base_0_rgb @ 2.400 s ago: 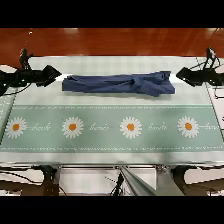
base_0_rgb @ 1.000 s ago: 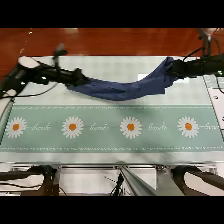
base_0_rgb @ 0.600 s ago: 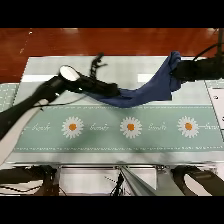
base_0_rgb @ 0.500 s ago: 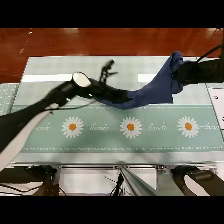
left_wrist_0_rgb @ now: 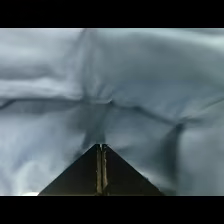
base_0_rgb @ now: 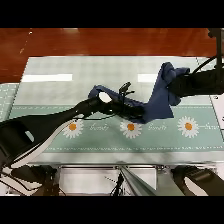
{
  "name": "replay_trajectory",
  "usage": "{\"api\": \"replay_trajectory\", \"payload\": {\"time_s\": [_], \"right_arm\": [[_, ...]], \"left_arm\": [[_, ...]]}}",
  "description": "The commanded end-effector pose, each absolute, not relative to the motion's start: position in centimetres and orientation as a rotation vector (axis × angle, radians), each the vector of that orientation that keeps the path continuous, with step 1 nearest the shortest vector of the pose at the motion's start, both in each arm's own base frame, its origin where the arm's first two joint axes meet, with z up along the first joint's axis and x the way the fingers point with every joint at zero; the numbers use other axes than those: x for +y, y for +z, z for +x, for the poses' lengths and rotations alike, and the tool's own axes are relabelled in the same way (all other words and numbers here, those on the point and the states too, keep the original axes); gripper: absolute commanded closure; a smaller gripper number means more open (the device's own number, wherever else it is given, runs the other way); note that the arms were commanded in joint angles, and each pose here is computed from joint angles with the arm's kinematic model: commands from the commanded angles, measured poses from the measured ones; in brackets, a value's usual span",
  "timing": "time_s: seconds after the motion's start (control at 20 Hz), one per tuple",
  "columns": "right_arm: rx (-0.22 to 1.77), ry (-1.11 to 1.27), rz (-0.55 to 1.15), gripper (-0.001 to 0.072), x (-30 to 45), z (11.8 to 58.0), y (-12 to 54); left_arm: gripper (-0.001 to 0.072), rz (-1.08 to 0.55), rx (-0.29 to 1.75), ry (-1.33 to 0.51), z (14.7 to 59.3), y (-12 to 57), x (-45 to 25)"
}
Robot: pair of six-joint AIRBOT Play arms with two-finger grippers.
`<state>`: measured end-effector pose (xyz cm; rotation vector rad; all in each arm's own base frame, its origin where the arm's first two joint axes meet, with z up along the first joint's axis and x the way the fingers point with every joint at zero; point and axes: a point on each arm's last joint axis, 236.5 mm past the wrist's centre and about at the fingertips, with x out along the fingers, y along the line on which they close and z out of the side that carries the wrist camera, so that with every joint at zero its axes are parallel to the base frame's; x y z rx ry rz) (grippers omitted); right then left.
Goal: Fold the shirts.
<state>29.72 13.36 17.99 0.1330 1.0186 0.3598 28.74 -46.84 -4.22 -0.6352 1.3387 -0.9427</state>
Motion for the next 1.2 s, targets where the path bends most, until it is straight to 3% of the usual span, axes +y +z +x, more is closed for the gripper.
{"api": "replay_trajectory", "payload": {"time_s": [0.0, 0.2, 0.4, 0.65, 0.95, 1.0, 1.1, 1.15], "right_arm": [[1.035, 0.274, 0.058, 0.0691, 11.1, 29.8, 17.3], [1.002, 0.281, -0.011, 0.0691, 11.3, 30.9, 17.1], [0.995, 0.381, -0.053, 0.0691, 16.8, 33.5, 14.5], [0.958, 0.475, 0.065, 0.0691, 25.2, 38.7, 9.4], [1.028, 0.535, 0.176, 0.0689, 32.9, 40.6, 0.2], [1.032, 0.540, 0.240, 0.0667, 34.1, 40.8, -0.5], [0.982, 0.538, 0.388, 0.0379, 35.7, 42.2, 0.4], [0.940, 0.537, 0.435, 0.0352, 36.0, 42.9, 1.5]], "left_arm": [[0.0691, -0.663, 1.225, -0.938, 32.7, -0.9, -44.4], [0.0691, -0.531, 0.964, -0.865, 39.4, 7.0, -35.1], [0.0690, -0.561, 0.743, -0.745, 42.8, 16.3, -24.1], [0.0690, -0.519, 0.582, -0.721, 38.3, 25.5, -16.2], [0.0689, -0.406, 0.589, -0.836, 30.5, 28.6, -16.8], [0.0689, -0.397, 0.606, -0.856, 29.8, 28.4, -17.1], [0.0689, -0.399, 0.633, -0.872, 29.3, 27.7, -17.5], [0.0689, -0.406, 0.646, -0.871, 29.4, 27.2, -17.5]]}}
